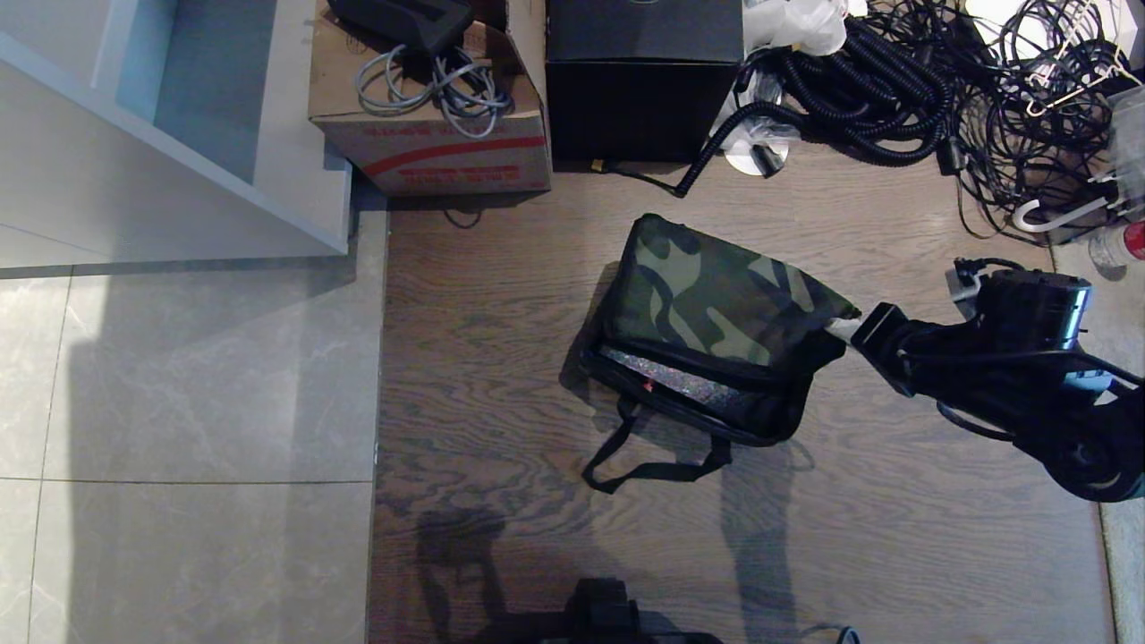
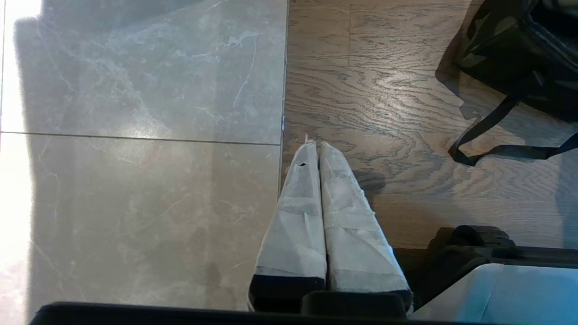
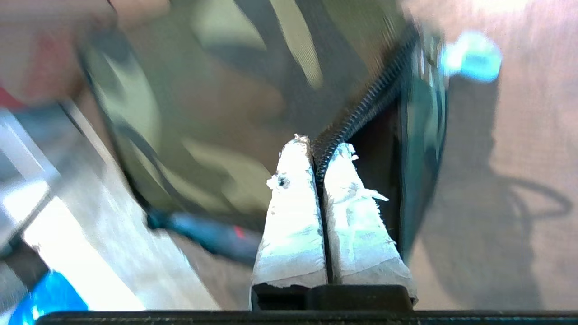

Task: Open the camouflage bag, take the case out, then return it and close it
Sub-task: Open the top of the storage box

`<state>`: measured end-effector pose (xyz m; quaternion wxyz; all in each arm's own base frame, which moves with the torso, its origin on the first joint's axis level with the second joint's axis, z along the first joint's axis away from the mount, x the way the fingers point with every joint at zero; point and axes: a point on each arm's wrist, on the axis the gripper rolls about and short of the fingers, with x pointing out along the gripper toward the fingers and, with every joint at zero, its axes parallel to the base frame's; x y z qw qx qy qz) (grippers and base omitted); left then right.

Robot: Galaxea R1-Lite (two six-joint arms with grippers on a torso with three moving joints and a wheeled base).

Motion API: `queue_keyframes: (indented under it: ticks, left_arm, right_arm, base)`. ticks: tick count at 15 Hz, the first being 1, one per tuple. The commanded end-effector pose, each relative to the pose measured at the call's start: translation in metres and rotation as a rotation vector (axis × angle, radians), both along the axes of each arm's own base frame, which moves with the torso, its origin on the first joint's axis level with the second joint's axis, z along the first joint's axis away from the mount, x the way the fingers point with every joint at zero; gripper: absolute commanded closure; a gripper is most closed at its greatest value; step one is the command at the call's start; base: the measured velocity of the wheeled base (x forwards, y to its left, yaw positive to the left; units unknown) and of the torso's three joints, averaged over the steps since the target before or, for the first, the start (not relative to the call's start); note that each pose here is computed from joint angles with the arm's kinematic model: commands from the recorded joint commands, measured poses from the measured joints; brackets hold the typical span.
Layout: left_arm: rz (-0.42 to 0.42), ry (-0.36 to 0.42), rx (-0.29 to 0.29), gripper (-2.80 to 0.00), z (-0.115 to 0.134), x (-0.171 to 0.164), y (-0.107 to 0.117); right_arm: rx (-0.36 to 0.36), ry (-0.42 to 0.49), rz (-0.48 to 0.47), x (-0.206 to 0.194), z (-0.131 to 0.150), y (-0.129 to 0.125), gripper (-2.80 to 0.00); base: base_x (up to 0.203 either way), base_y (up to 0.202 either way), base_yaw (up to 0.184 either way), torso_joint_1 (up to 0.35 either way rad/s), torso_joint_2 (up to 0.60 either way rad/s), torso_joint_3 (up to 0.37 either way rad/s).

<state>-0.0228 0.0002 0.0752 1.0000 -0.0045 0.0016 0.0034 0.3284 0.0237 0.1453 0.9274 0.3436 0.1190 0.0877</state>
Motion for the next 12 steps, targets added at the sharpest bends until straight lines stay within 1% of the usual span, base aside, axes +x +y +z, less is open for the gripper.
queue_keyframes:
  ticks: [1, 5, 6, 7, 9, 10, 12]
  left_arm:
    - [0.001, 0.0, 0.0, 0.0, 0.0, 0.0, 0.0]
    - [0.001, 0.0, 0.0, 0.0, 0.0, 0.0, 0.0]
    - [0.001, 0.0, 0.0, 0.0, 0.0, 0.0, 0.0]
    - [0.001, 0.0, 0.0, 0.0, 0.0, 0.0, 0.0]
    - [0.001, 0.0, 0.0, 0.0, 0.0, 0.0, 0.0]
    - [0.001, 0.0, 0.0, 0.0, 0.0, 0.0, 0.0]
    - [0.001, 0.0, 0.0, 0.0, 0.0, 0.0, 0.0]
  right_arm:
    - [0.01, -0.066, -0.031, 0.005, 0.017, -0.01, 0.0]
    - [0.028, -0.099, -0.058, 0.016, 0.028, -0.019, 0.0]
    - [0.032, -0.098, -0.062, 0.019, 0.03, -0.02, -2.8]
    - [0.037, -0.11, -0.067, 0.023, 0.032, -0.021, -2.8]
    - [0.125, -0.14, -0.082, 0.033, 0.039, -0.022, -2.8]
    - [0.148, -0.156, -0.093, 0.04, 0.04, -0.026, -2.8]
    - [0.155, -0.198, -0.114, 0.052, 0.043, -0.034, -2.8]
  base:
    - [0.0, 0.0, 0.0, 0.0, 0.0, 0.0]
    - [0.0, 0.0, 0.0, 0.0, 0.0, 0.0]
    - [0.0, 0.0, 0.0, 0.0, 0.0, 0.0]
    - [0.0, 0.0, 0.0, 0.0, 0.0, 0.0]
    - [0.0, 0.0, 0.0, 0.0, 0.0, 0.0]
    - [0.0, 0.0, 0.0, 0.0, 0.0, 0.0]
    - [0.0, 0.0, 0.0, 0.0, 0.0, 0.0]
